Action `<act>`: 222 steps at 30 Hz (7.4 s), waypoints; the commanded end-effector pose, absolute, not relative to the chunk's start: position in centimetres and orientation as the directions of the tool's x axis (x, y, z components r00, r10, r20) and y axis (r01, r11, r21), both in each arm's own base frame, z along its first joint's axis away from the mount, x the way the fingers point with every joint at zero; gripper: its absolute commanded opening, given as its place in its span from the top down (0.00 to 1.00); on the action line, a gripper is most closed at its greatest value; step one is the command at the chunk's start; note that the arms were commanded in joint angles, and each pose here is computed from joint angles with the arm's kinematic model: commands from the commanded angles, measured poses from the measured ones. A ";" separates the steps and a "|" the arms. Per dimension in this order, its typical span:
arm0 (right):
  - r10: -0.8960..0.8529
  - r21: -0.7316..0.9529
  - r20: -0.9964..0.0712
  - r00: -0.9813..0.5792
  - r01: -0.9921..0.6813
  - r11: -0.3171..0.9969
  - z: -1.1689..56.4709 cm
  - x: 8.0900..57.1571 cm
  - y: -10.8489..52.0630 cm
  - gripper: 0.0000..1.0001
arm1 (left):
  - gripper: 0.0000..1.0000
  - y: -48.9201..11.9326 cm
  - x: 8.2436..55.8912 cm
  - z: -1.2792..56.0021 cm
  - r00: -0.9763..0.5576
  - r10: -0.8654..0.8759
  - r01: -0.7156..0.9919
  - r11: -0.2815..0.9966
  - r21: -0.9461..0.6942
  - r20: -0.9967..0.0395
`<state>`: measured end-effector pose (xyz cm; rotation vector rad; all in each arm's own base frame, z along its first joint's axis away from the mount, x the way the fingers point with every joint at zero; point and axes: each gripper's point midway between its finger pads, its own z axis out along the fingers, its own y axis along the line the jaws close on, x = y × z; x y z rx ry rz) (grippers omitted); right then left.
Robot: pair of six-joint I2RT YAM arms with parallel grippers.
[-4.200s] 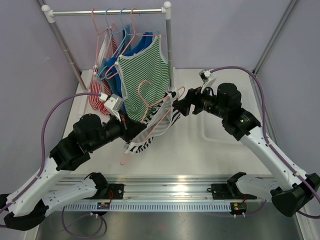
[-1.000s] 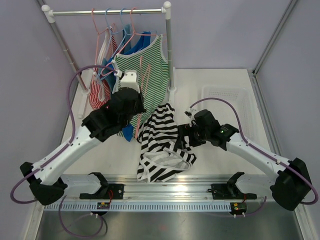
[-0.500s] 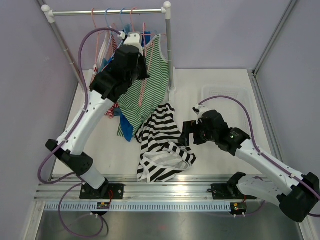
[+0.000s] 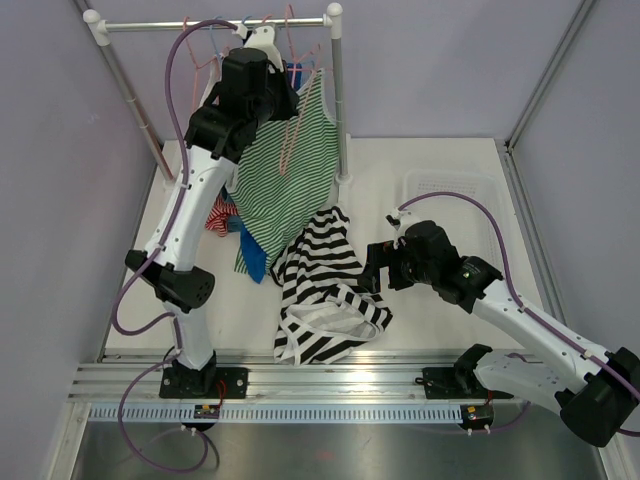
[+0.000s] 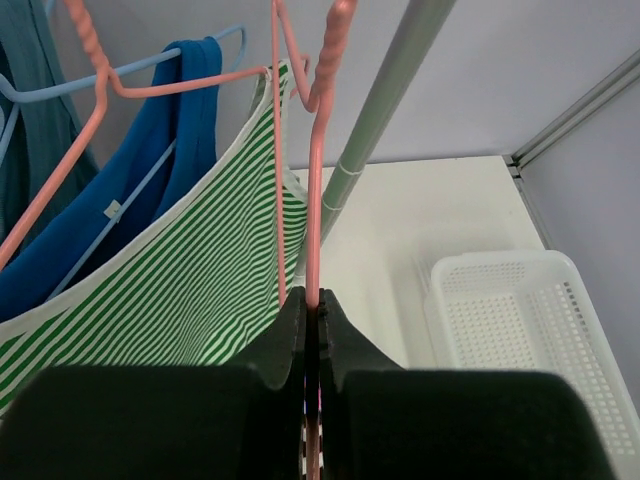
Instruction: Remove the tank top from the hanger
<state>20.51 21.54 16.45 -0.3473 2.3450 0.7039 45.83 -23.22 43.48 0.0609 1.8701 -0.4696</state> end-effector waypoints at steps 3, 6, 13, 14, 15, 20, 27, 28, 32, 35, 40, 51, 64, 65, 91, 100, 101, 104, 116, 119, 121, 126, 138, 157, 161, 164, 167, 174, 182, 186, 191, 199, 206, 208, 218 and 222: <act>-0.053 0.402 -0.691 -0.721 -0.444 0.801 18.0 20.7 21.9 0.01 | 1.00 -23.8 48.0 45.6 -0.252 -0.190 0.327 0.906 -0.269 -0.949; -0.037 0.416 -0.697 -0.716 -0.445 0.793 18.2 20.6 22.1 0.00 | 1.00 -24.6 49.5 45.2 -0.241 -0.195 0.358 0.893 -0.273 -0.951; -0.029 0.433 -0.696 -0.718 -0.452 0.780 18.1 20.3 22.2 0.01 | 1.00 -24.9 50.7 41.6 -0.299 -0.170 0.325 0.907 -0.267 -0.939; -0.031 0.436 -0.694 -0.720 -0.453 0.778 17.9 20.3 22.3 0.00 | 1.00 -24.9 50.7 41.3 -0.304 -0.165 0.322 0.909 -0.265 -0.938; -0.028 0.439 -0.696 -0.718 -0.456 0.774 17.9 20.4 22.5 0.01 | 1.00 -24.9 50.8 41.1 -0.310 -0.161 0.318 0.911 -0.262 -0.937; -0.031 0.454 -0.681 -0.732 -0.455 0.766 17.7 20.8 23.4 0.01 | 1.00 -23.5 51.5 42.4 -0.272 -0.183 0.278 0.925 -0.259 -0.945; -0.017 0.486 -0.667 -0.745 -0.452 0.748 17.5 20.7 24.0 0.01 | 1.00 -23.1 51.8 46.0 -0.150 -0.224 0.290 0.921 -0.260 -0.963; -0.016 0.489 -0.666 -0.746 -0.453 0.746 17.6 20.6 24.0 0.00 | 1.00 -23.1 51.9 45.9 -0.157 -0.219 0.287 0.923 -0.257 -0.963; -0.011 0.495 -0.662 -0.750 -0.448 0.744 17.4 20.3 23.8 0.00 | 1.00 -23.7 52.9 45.2 -0.163 -0.209 0.295 0.922 -0.250 -0.964; -0.008 0.495 -0.663 -0.748 -0.447 0.745 17.5 20.0 23.5 0.00 | 1.00 -23.8 53.3 44.3 -0.175 -0.204 0.293 0.923 -0.249 -0.963; -0.010 0.493 -0.663 -0.749 -0.446 0.747 17.5 19.6 23.1 0.01 | 1.00 -24.5 52.9 42.4 -0.250 -0.183 0.315 0.913 -0.259 -0.951; -0.005 0.518 -0.665 -0.747 -0.466 0.717 18.3 19.2 23.6 0.01 | 1.00 -24.3 49.9 42.9 -0.343 -0.240 0.301 0.888 -0.348 -0.908; -0.008 0.481 -0.694 -0.720 -0.472 0.738 18.7 19.2 22.6 0.01 | 0.59 -24.5 48.2 42.2 -0.389 -0.234 0.293 0.886 -0.360 -0.891; -0.005 0.480 -0.697 -0.717 -0.473 0.739 18.8 19.3 22.7 0.01 | 0.52 -24.4 47.8 42.2 -0.388 -0.222 0.295 0.890 -0.349 -0.894; -0.272 0.185 -0.647 -0.712 -0.493 0.850 12.5 22.8 30.3 0.01 | 0.01 -6.7 24.9 36.5 -0.303 -0.242 -0.112 0.970 -0.217 -0.922; -0.335 0.112 -0.563 -0.756 -0.470 0.875 9.6 22.1 29.3 0.00 | 0.01 -0.8 19.8 29.1 -0.391 -0.119 -0.230 0.973 -0.028 -0.913; -0.341 0.115 -0.549 -0.763 -0.472 0.874 9.0 21.8 29.4 0.01 | 0.01 -0.4 19.4 29.7 -0.334 -0.145 -0.230 0.971 -0.069 -0.931; -0.366 0.148 -0.502 -0.783 -0.495 0.856 7.3 20.5 30.3 0.01 | 0.01 -0.2 19.3 28.2 -0.298 -0.156 -0.231 0.969 -0.088 -0.942; -0.413 0.101 -0.470 -0.780 -0.512 0.853 3.3 20.1 31.3 0.93 | 0.01 -1.1 19.7 26.7 -0.311 -0.142 -0.176 0.980 -0.090 -0.940; -0.402 0.086 -0.568 -0.718 -0.537 0.839 8.9 21.3 31.3 1.00 | 0.01 -1.1 19.6 26.8 -0.306 -0.144 -0.170 0.981 -0.095 -0.941; -0.383 0.067 -0.635 -0.670 -0.542 0.837 13.4 21.7 30.4 1.00 | 0.01 -0.9 19.5 26.9 -0.299 -0.151 -0.180 0.979 -0.100 -0.942; -0.270 0.020 -0.806 -0.526 -0.482 0.876 25.2 23.6 27.7 1.00 | 0.01 0.0 19.1 27.6 -0.247 -0.187 -0.210 0.968 -0.136 -0.951; -0.152 -0.114 -0.962 -0.226 -0.172 0.979 43.4 26.5 18.5 1.00 | 0.01 -0.2 19.9 27.5 -0.253 -0.193 -0.197 0.970 -0.145 -0.948; 0.145 -0.002 -0.824 -0.548 0.258 0.966 29.0 37.3 3.0 1.00 | 0.01 0.0 20.1 28.1 -0.227 -0.216 -0.187 0.966 -0.176 -0.950; 0.242 0.051 -0.746 -0.621 0.308 0.950 21.6 39.7 1.5 1.00 | 0.01 -0.1 20.1 28.1 -0.227 -0.216 -0.176 0.968 -0.178 -0.949; 0.263 0.050 -0.658 -0.705 0.308 0.950 16.2 40.8 1.6 1.00 | 0.01 -0.4 20.4 28.3 -0.230 -0.214 -0.166 0.970 -0.178 -0.949; 0.277 0.024 -0.577 -0.768 0.324 0.946 12.1 41.2 1.3 0.94 | 0.01 -0.6 20.4 30.0 -0.226 -0.235 -0.161 0.966 -0.202 -0.945; 0.309 0.046 -0.618 -0.723 0.360 0.932 14.6 40.7 0.8 0.23 | 0.01 -2.4 22.1 36.3 -0.235 -0.223 -0.086 0.974 -0.209 -0.946; 0.288 0.128 -0.789 -0.542 0.314 0.941 27.6 36.7 0.2 0.01 | 0.01 -7.3 27.1 43.6 -0.241 -0.175 0.117 0.971 -0.208 -0.955; 0.326 0.418 -0.828 -0.456 -0.115 0.901 32.2 33.3 8.0 0.00 | 0.01 -9.5 30.9 46.1 -0.241 -0.136 0.182 0.966 -0.183 -0.961; 0.372 0.577 -0.795 -0.479 -0.408 0.707 32.8 27.9 13.5 0.09 | 0.01 -13.6 35.9 47.9 -0.217 -0.066 0.339 0.931 -0.138 -0.974; 0.350 0.642 -0.740 -0.574 -0.447 0.623 30.9 24.5 15.0 0.20 | 0.01 -14.2 43.7 48.8 -0.092 -0.013 0.284 0.958 -0.039 -0.996; 0.340 0.636 -0.747 -0.571 -0.466 0.616 30.5 23.3 15.3 0.21 | 0.03 -15.6 47.8 48.0 -0.091 0.077 0.315 0.948 0.045 -0.993; 0.336 0.634 -0.748 -0.572 -0.469 0.614 30.6 23.4 15.4 0.21 | 0.05 -15.7 48.9 47.2 -0.102 0.092 0.301 0.952 0.058 -0.990; 0.315 0.632 -0.747 -0.586 -0.475 0.613 30.1 23.6 15.9 0.21 | 0.21 -16.6 50.7 43.9 -0.164 0.108 0.354 0.934 0.043 -0.980; 0.313 0.631 -0.746 -0.587 -0.473 0.615 30.0 23.6 15.9 0.21 | 0.22 -16.6 51.6 42.2 -0.198 0.121 0.348 0.936 0.046 -0.973</act>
